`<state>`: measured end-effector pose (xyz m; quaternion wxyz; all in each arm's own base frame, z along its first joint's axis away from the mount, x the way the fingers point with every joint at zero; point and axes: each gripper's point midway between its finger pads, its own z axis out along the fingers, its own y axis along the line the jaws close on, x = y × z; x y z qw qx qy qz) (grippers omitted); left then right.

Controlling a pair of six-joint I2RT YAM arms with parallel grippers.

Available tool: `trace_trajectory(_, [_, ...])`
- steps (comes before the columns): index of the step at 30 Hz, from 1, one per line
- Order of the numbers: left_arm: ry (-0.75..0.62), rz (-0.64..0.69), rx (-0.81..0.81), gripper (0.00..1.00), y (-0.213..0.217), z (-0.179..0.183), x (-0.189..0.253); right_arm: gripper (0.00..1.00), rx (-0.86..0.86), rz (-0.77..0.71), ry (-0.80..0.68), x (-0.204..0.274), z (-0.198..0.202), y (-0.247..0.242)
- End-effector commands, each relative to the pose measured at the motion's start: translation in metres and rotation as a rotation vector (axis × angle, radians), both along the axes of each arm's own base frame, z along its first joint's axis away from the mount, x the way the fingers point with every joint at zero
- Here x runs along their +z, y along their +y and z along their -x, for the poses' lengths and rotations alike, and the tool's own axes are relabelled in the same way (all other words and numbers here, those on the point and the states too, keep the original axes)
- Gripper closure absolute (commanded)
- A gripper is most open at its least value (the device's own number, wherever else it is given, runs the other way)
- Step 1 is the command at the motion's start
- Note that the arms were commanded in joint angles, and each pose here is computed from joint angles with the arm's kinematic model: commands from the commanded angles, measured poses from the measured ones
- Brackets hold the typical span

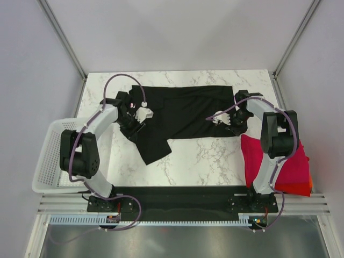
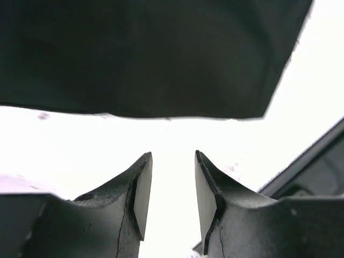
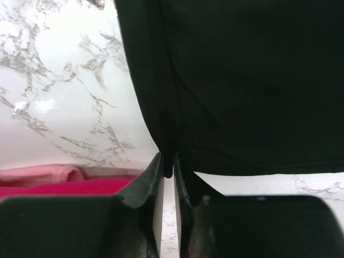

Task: Fold and stack the t-shirts
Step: Fold the tshirt

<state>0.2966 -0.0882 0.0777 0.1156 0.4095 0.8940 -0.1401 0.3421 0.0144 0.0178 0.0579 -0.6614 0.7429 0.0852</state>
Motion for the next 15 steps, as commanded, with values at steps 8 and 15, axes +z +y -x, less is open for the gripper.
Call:
trace_trajectory(8, [0.034,-0.088,-0.340,0.53,0.010,0.081,-0.011,1.00,-0.037,-0.037,-0.005,-0.001,-0.006,0.004])
trace_trajectory(15, [0.074,-0.083,-0.349,0.55,-0.002,0.095,-0.019,1.00,-0.033,-0.026,0.009,-0.005,-0.004,0.002])
